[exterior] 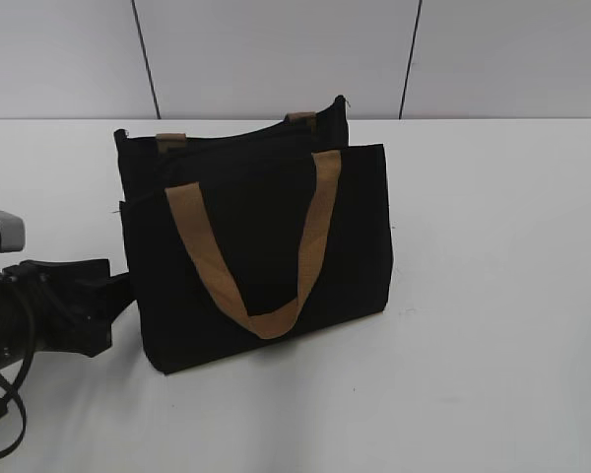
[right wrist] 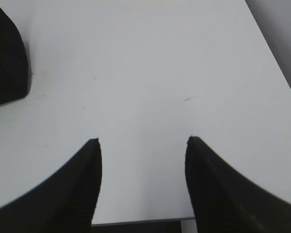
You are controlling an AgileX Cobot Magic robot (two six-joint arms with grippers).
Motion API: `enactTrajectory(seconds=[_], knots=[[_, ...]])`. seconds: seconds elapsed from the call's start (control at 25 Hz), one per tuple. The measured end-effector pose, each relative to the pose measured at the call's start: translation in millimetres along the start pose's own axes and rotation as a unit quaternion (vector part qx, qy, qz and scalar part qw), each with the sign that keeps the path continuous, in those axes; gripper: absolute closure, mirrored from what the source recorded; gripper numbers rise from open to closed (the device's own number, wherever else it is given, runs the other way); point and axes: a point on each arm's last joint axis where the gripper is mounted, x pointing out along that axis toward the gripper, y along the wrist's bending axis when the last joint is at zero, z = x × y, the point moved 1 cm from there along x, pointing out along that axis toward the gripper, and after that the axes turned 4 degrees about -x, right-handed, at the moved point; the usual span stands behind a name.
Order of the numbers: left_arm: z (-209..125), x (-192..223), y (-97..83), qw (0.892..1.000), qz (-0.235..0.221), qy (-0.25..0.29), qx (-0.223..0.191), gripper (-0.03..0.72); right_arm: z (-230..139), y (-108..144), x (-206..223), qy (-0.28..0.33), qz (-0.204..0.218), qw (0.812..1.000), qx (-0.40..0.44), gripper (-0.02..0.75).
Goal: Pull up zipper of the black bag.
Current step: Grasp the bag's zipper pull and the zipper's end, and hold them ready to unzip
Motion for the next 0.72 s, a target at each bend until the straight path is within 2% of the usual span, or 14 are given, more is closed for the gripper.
enactTrajectory(seconds=[0.2,0.6,0.72], knots=[[-3,13,-3.4,0.999,-0.033,0.004,0.013,0.294,0,0,0,0.000,0.000,1.000,0.000,0.305],[0,38,2.6,0.999,-0.035,0.001,0.017,0.294,0,0,0,0.000,0.000,1.000,0.000,0.305],[0,39,2.5,0.999,-0.036,0.002,0.018,0.321,0,0,0,0.000,0.000,1.000,0.003,0.305]])
